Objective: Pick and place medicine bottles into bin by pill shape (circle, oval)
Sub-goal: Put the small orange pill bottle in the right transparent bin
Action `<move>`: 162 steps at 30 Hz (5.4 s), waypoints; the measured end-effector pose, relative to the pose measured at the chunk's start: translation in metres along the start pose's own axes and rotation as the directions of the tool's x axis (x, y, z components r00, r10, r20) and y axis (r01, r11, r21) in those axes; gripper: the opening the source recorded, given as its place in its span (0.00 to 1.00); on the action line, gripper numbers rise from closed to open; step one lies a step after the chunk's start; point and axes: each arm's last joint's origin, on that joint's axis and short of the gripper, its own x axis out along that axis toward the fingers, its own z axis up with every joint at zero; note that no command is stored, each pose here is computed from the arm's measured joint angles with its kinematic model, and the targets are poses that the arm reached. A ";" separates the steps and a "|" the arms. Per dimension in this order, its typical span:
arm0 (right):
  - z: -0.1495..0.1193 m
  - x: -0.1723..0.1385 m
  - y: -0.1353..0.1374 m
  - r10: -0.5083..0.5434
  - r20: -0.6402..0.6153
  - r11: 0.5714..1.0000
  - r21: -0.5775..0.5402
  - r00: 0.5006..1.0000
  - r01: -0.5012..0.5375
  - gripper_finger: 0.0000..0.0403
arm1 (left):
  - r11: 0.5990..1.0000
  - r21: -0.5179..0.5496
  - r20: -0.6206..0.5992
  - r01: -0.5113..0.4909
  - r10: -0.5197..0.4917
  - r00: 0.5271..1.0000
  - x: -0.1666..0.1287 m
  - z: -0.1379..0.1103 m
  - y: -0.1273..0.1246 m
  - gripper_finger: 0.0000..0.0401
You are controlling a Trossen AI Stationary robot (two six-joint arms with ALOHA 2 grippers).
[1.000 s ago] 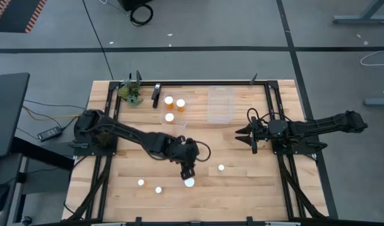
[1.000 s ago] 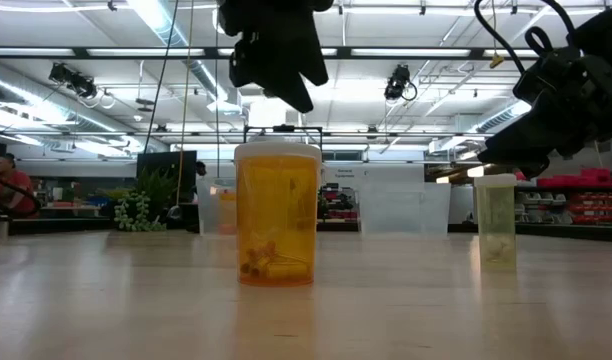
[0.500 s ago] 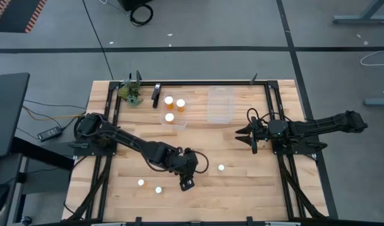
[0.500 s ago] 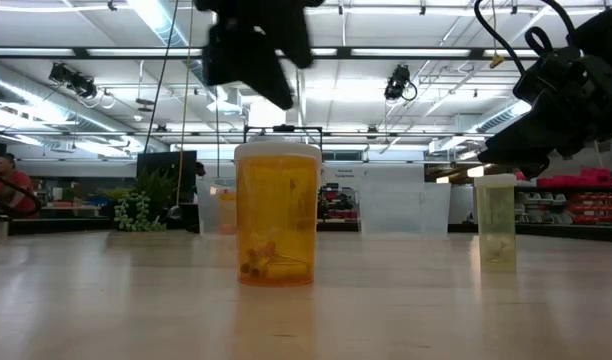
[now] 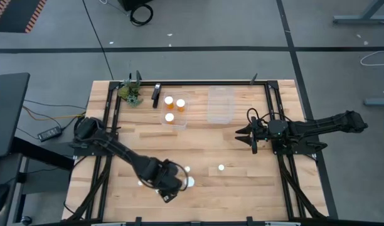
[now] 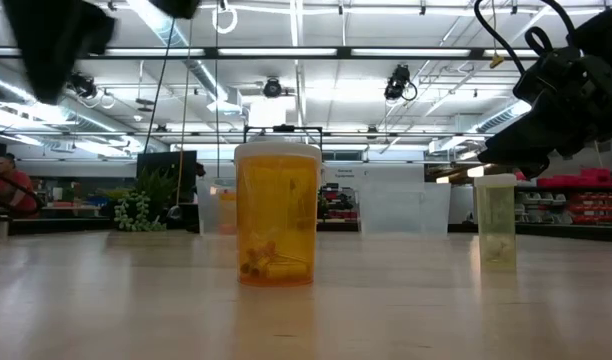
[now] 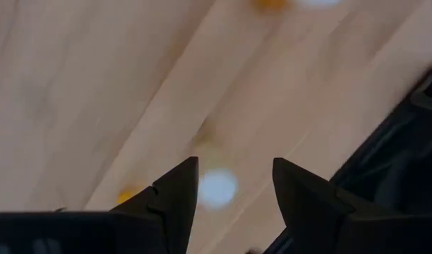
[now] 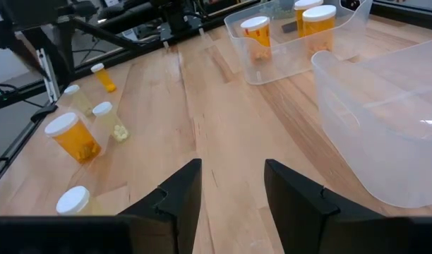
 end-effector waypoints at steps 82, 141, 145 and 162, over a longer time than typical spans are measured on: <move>0.000 0.000 0.000 -0.001 -0.001 1.000 0.000 1.000 0.001 0.40 | 0.936 -0.246 0.059 -0.253 0.275 0.960 0.066 -0.109 0.036 0.50; 0.000 0.000 0.000 0.000 -0.001 1.000 0.000 1.000 0.000 0.40 | 0.994 0.004 0.087 -0.112 0.111 0.990 0.062 0.043 0.072 0.29; 0.000 0.000 0.000 -0.001 0.000 1.000 0.000 1.000 0.001 0.40 | 0.995 0.028 0.111 -0.093 0.089 0.990 0.060 0.061 0.081 0.27; 0.000 0.000 0.000 0.000 0.000 1.000 0.000 1.000 0.000 0.40 | 0.994 0.090 0.321 0.054 -0.080 0.944 0.040 0.128 0.099 0.28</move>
